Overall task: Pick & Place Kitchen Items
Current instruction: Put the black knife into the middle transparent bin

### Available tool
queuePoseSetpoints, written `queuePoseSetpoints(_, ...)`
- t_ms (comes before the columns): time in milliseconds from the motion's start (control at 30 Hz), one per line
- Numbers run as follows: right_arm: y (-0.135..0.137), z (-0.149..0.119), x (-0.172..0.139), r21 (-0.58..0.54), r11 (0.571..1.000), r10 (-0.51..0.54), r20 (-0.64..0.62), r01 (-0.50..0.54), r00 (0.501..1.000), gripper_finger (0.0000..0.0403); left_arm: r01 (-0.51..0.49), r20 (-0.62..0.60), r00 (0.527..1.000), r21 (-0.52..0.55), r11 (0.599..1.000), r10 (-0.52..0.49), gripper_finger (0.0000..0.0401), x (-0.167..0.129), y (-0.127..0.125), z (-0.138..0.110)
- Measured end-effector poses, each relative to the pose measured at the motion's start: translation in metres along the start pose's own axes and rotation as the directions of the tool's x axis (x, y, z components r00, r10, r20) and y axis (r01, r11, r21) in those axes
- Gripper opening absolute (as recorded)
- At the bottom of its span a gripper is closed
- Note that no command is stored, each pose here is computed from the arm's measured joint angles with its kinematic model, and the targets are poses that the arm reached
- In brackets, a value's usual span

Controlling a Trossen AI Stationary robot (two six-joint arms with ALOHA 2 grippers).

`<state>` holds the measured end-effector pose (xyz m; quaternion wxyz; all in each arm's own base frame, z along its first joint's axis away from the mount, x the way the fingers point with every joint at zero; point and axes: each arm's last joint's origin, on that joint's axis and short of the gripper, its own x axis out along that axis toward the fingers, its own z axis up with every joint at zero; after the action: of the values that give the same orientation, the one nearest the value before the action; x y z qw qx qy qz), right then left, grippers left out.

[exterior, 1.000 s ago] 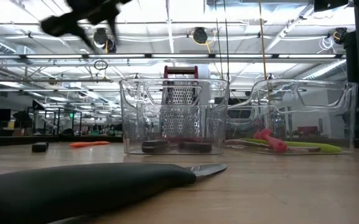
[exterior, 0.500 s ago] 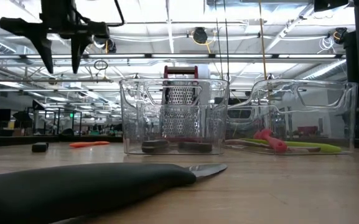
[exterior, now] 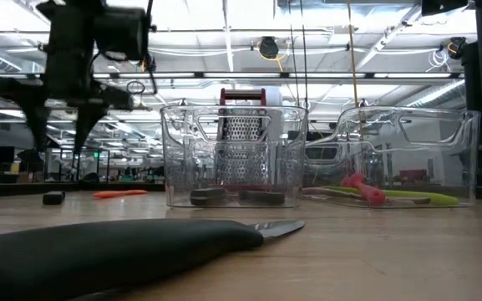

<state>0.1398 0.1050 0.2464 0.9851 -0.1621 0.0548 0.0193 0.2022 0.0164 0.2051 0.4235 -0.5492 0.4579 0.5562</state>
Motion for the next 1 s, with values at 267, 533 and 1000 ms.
queuePoseSetpoints(267,0.0,0.0,0.0,-0.001,1.0,0.0,0.0,0.0,1.0,0.0,0.043,-0.068,0.997,-0.018,0.999,-0.044,0.0214,0.034,0.004,0.003)
queuePoseSetpoints(533,0.0,0.0,0.0,0.001,1.0,0.0,0.0,0.0,1.0,0.0,0.052,-0.112,0.992,-0.054,0.997,-0.058,0.0214,0.059,0.012,0.008)
queuePoseSetpoints(1000,0.0,0.0,0.0,0.002,1.0,0.0,0.001,0.0,1.0,0.0,0.121,-0.12,0.986,0.002,0.993,-0.119,0.0213,0.069,0.012,0.009)
